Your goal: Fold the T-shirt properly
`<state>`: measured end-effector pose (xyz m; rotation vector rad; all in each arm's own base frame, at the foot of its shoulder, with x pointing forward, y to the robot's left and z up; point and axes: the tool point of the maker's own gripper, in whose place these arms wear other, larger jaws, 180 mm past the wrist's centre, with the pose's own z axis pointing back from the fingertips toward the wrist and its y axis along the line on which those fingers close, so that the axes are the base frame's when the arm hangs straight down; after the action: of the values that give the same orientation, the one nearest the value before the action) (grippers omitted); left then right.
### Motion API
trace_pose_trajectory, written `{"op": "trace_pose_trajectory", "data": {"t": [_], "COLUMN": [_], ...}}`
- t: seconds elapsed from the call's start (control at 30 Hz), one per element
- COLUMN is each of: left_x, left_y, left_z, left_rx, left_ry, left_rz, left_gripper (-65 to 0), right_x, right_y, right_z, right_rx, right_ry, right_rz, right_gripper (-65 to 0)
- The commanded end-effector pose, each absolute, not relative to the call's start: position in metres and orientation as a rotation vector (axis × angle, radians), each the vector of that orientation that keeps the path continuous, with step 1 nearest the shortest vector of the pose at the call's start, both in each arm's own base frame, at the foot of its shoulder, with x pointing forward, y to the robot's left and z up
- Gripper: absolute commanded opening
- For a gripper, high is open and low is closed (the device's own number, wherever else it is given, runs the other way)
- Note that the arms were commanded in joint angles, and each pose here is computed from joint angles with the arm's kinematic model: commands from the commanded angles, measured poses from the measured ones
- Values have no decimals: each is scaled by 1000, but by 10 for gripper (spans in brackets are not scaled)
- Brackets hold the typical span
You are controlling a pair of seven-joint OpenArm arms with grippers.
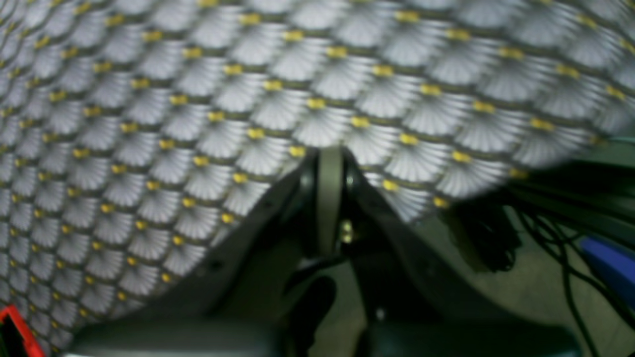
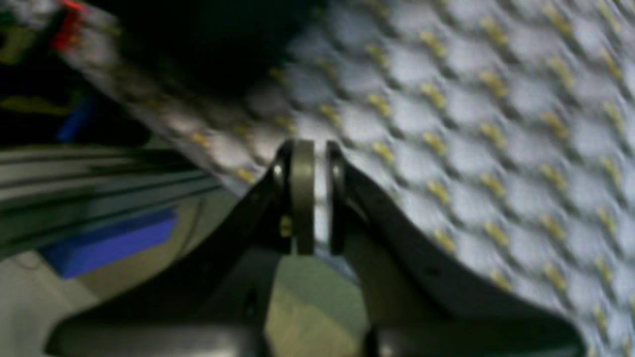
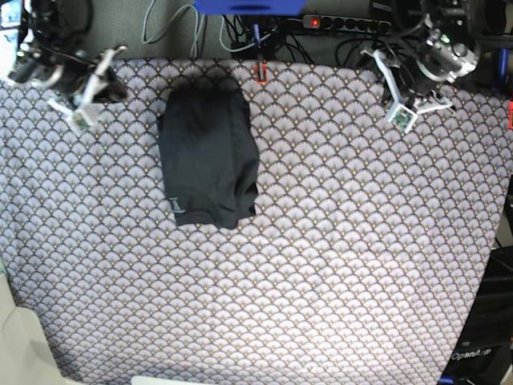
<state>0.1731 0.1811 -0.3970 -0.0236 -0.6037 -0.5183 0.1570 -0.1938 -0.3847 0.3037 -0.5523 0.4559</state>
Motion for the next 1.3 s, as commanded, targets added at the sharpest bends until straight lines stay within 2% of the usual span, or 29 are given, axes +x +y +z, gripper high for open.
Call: {"op": "trace_pose_trajectory", "data": {"t": [0.0,0.2,0.37,0.5,0.8,0.97,1.07,1.27], "left_x": [177,157,128,106,68,57,52,58], "left_y": [182,172,148,134,112,109,104,94], "left_z": [-390,-403,-442,-477,-517,-513,-495,-457], "left_rx": [-19,-47,-74,-119,-220,-245,-251,-233], "left_ry": [-630,-585,-505,-454,-400,-419,-468,-559], "left_rz": [-523,-573,-695,-680,-644,-634,-644,-663], "left_gripper": [-650,-650,-650,-650,-650,-650,-650,-650], "right_x": [157,119,83,53,14,4,-3,0], "right_y": [-203,-245,-262,-271,-249,-249,-268,-280], "right_z": [-376,-371,-378,-401,-434,-440,-434,-427], "right_rx": [289,217,165,58,-14,-13,-74,-109], "right_ry": [-578,-568,-518,-462,-437,-427,-433,-446], "right_rz": [449,343,303,269,225,191,117,111], "right_gripper": [-627,-627,-627,-627,-627,-627,-627,-627]}}
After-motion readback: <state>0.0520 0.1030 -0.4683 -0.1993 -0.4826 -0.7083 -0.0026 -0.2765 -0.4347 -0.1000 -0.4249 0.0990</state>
